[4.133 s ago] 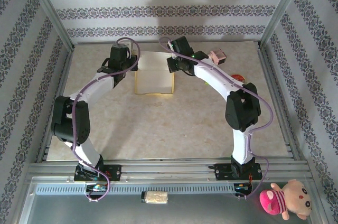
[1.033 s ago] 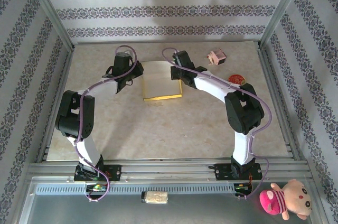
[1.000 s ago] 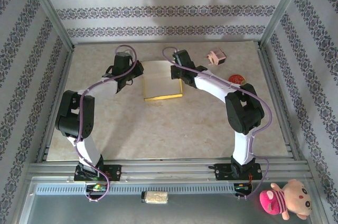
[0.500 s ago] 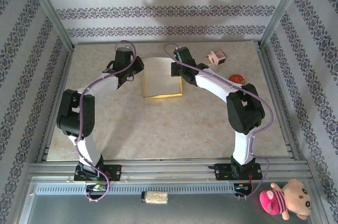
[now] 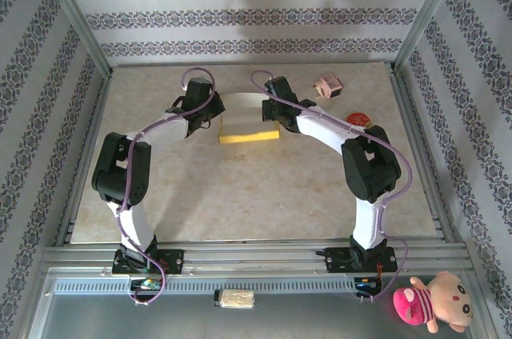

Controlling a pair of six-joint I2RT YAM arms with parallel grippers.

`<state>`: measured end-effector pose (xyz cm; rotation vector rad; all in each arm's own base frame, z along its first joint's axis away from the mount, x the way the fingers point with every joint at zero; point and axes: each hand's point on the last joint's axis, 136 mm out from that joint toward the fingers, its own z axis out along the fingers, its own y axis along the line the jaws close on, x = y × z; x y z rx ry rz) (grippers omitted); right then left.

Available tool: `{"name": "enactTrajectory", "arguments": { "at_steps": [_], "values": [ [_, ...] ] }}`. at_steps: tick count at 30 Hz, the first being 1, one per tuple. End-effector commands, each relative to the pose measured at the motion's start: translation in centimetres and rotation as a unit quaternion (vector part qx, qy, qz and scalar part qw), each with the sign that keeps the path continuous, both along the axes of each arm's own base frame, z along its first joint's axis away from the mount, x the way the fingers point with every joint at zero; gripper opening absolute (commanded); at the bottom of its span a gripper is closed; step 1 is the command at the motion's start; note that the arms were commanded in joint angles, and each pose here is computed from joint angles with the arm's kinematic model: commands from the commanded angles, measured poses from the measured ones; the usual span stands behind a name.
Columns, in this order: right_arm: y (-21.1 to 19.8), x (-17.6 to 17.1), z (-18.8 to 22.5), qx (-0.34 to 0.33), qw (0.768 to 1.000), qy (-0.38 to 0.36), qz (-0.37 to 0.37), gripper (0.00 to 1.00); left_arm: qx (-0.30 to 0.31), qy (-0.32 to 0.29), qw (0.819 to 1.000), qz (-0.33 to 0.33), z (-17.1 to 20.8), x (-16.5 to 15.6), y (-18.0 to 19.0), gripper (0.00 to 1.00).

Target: Fold the paper box

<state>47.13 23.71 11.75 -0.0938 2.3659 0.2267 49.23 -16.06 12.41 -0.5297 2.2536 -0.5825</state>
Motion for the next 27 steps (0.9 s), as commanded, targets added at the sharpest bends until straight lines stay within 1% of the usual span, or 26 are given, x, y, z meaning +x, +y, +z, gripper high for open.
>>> {"name": "enactTrajectory", "arguments": {
  "at_steps": [1,5,10,15,18,27],
  "values": [
    [3.7,-1.3,1.1,0.051,0.997,-0.014,0.059,0.00,-0.046,0.048,0.996,-0.066,-1.8,-3.8,-4.9,0.00],
    [3.1,-2.4,0.0,0.043,0.997,-0.006,0.061,0.00,-0.043,0.054,0.996,-0.061,-3.1,-5.1,-4.7,0.00],
    [2.6,-3.4,-0.2,0.040,0.997,-0.001,0.063,0.00,-0.045,0.040,0.996,-0.068,-2.8,-5.6,-4.7,0.00],
    [1.9,-4.0,1.1,0.039,0.997,-0.010,0.060,0.17,-0.030,0.022,0.996,-0.075,-1.5,-5.8,-4.4,0.11],
    [1.3,-4.5,1.6,0.033,0.998,-0.016,0.057,0.24,-0.018,0.019,0.997,-0.077,-1.3,-6.4,-4.1,0.14],
    [-0.1,-6.3,1.2,0.024,0.998,-0.008,0.050,0.36,-0.014,0.010,0.998,-0.066,-1.5,-8.5,-3.3,0.18]
  ]
}}
